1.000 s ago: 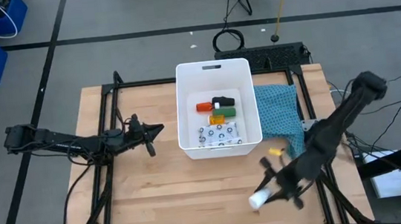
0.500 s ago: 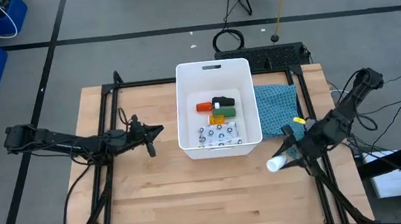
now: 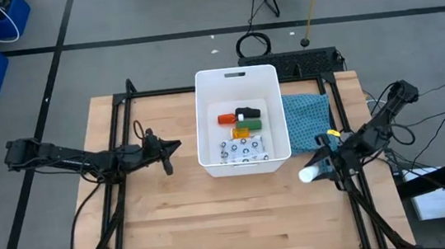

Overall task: Pick & place medical supplies in basket/bin
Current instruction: Put the white medicine bottle into the white bin

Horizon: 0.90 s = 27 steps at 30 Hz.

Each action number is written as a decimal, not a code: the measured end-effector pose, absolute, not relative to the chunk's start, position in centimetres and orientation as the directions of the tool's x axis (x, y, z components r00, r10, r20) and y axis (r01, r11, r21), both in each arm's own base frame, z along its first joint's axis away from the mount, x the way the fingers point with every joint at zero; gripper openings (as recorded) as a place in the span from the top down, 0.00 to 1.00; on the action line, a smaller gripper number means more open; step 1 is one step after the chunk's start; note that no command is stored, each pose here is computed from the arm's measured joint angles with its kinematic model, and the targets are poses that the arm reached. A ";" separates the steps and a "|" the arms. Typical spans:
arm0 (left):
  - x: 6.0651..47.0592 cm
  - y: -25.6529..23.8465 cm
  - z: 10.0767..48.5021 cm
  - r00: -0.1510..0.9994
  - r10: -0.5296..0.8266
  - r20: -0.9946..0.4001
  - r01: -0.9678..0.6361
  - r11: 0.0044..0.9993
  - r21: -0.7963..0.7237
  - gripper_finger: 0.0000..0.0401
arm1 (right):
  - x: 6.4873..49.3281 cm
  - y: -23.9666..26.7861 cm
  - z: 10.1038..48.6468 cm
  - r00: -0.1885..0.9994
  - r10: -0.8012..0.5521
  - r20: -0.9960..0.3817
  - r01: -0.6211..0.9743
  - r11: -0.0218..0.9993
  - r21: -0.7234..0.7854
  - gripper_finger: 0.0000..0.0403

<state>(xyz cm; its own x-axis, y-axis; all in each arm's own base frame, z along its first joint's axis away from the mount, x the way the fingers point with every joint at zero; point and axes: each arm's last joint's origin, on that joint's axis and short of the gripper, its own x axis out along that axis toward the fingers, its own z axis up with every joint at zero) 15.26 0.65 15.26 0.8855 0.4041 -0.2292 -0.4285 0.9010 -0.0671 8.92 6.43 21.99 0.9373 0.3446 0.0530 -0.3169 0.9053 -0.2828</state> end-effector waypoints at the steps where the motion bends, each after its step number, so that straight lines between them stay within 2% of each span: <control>1: 15.3 0.7 15.3 0.886 0.404 -0.229 -0.426 0.903 -0.056 0.91 | 8.9 6.4 22.1 0.937 0.344 0.066 -0.312 0.905 -0.290 0.58; 5: 15.3 0.6 15.3 0.891 0.390 -0.231 -0.399 0.917 0.011 0.91 | 8.9 6.3 22.7 0.942 0.311 0.124 -0.261 0.914 -0.312 0.58; 11: 15.3 0.6 15.4 0.892 0.395 -0.220 -0.387 0.919 0.082 0.91 | 9.0 5.9 22.6 0.982 0.158 0.107 -0.113 0.933 -0.341 0.58; 13: 15.3 0.6 15.5 0.894 0.396 -0.212 -0.379 0.918 0.115 0.91 | 9.0 5.9 22.4 0.981 0.157 0.113 -0.106 0.926 -0.363 0.58; 20: 15.3 0.6 15.5 0.896 0.395 -0.203 -0.378 0.918 0.120 0.91 | 9.3 5.2 22.1 0.985 0.019 0.171 0.042 0.938 -0.344 0.58; 27: 15.4 0.6 15.6 0.897 0.395 -0.197 -0.379 0.918 0.115 0.91 | 9.6 5.0 22.2 0.984 -0.006 0.178 0.066 0.940 -0.336 0.58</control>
